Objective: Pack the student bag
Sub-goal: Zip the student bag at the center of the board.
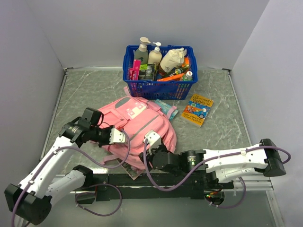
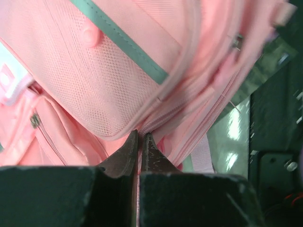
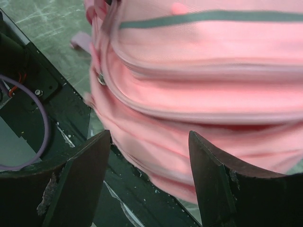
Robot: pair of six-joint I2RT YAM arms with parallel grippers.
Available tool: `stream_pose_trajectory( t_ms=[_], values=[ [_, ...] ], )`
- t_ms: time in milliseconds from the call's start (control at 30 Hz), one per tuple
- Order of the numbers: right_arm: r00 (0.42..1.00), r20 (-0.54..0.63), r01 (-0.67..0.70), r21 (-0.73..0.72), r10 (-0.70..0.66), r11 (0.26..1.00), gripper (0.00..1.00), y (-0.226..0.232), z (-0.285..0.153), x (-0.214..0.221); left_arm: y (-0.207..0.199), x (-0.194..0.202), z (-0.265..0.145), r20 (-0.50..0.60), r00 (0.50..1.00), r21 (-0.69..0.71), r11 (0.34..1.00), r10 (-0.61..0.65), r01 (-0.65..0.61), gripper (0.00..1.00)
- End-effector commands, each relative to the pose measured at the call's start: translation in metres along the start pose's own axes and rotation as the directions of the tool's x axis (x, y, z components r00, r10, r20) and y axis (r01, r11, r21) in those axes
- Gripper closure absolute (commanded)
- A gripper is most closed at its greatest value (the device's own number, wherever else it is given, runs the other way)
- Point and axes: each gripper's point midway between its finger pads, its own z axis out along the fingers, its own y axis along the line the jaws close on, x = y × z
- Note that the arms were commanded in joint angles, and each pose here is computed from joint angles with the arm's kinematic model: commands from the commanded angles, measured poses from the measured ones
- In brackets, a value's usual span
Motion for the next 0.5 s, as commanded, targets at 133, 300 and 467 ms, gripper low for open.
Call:
stream_pose_trajectory(
  t_ms=[133,300,467],
  values=[
    [0.978,0.188,0.122,-0.141,-0.094,0.983,0.25,0.025,-0.013,-0.047,0.003,-0.098,-0.022,0.268,0.962,0.001,0.998,-0.053,0.055,0.99],
    [0.962,0.241,0.175,-0.199,-0.125,0.964,0.26,0.033,-0.013,-0.053,-0.003,-0.081,-0.018,0.224,0.974,-0.018,0.999,-0.032,0.037,0.99],
    [0.957,0.229,0.22,-0.184,-0.176,0.958,0.33,0.034,-0.005,-0.052,-0.002,-0.082,-0.016,0.232,0.972,-0.02,0.999,-0.043,0.049,0.99]
  ],
)
